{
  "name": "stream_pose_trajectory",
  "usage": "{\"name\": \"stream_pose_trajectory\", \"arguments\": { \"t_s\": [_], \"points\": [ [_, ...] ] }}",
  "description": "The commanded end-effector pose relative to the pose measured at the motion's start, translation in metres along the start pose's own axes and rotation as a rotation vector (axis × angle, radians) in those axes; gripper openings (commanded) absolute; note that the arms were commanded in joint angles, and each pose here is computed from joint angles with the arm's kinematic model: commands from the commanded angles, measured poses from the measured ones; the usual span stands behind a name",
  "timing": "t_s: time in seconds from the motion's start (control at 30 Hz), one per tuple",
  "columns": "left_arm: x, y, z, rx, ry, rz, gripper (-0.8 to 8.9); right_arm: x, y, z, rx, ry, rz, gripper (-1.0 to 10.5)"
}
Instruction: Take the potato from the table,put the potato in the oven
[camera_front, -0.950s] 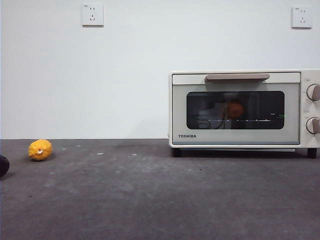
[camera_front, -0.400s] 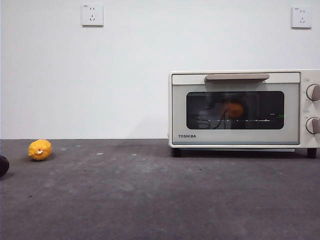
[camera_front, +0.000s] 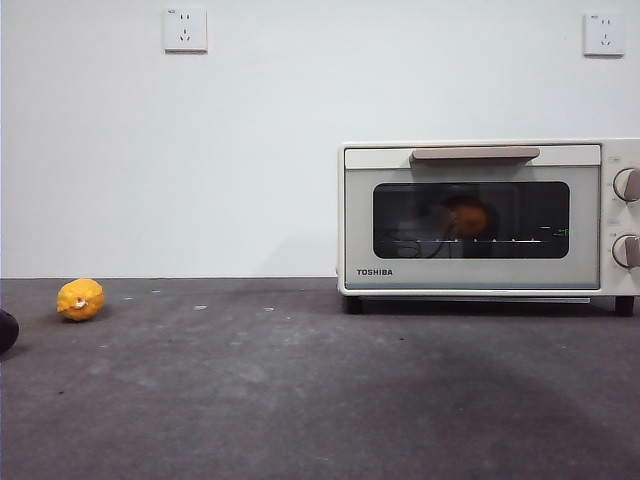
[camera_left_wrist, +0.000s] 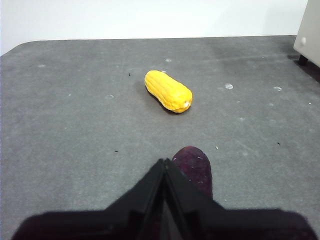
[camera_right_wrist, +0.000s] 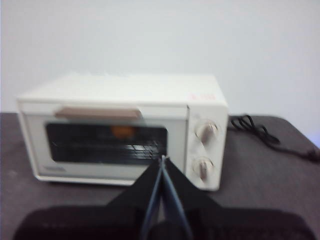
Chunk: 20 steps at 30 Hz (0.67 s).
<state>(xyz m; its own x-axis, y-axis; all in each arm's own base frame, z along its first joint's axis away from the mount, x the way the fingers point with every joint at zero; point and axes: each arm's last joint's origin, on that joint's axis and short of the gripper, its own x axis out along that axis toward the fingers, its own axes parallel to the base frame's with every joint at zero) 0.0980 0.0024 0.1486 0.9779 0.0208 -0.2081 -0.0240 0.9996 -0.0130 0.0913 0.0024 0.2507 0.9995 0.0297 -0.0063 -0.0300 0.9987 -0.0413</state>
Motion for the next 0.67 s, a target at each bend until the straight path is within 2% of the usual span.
{"name": "stream_pose_trajectory", "arguments": {
  "t_s": [0.03,0.43,0.67],
  "points": [
    [0.001,0.000,-0.003,-0.008,0.003,-0.001,-0.04,0.004,-0.002,-0.019,-0.005,-0.006,-0.024,0.0],
    [0.001,0.000,-0.003,-0.008,0.003,-0.001,-0.04,0.004,-0.002,-0.078,-0.022,0.018,-0.051,0.0],
    [0.001,0.000,-0.003,-0.008,0.005,-0.001,-0.04,0.006,-0.001,-0.091,-0.047,0.073,-0.047,0.0]
  ]
}}
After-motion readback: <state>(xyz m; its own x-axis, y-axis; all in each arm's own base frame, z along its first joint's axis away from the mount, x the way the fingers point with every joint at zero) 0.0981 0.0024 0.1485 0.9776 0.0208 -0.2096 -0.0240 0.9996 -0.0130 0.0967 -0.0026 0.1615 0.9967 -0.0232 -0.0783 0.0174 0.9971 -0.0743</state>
